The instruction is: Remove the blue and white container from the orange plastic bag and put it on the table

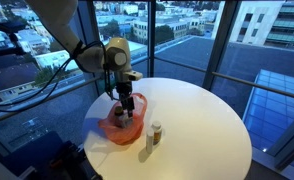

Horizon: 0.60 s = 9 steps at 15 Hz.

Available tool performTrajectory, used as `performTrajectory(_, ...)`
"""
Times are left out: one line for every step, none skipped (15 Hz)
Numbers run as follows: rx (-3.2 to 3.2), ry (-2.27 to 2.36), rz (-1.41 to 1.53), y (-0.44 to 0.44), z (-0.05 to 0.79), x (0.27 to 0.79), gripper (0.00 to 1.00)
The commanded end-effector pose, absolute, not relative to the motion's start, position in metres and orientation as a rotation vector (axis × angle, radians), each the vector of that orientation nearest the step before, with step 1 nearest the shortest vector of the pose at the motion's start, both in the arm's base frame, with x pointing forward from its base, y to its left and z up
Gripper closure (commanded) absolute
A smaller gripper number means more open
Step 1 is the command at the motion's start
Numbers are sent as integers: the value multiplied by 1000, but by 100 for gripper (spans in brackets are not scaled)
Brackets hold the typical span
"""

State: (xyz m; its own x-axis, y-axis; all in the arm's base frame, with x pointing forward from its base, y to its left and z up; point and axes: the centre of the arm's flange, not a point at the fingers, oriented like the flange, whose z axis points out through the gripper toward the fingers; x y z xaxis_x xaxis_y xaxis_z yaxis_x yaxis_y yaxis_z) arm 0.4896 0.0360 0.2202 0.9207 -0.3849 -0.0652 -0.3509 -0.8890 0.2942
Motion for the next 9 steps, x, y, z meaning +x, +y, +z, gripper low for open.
performTrajectory(2772,-538,-169,34,217,491,0)
performTrajectory(2770,-536,-170,33,216,491,0)
performTrajectory(2768,-535,-173,32,215,490,0)
performTrajectory(2766,-535,-176,32,213,489,0)
performTrajectory(2764,-536,-180,31,211,489,0)
performTrajectory(2763,-537,-186,30,208,488,0)
performTrajectory(2763,-538,-192,30,206,487,0)
performTrajectory(2762,-539,-197,29,204,487,0)
performTrajectory(2760,-541,-202,29,203,486,0)
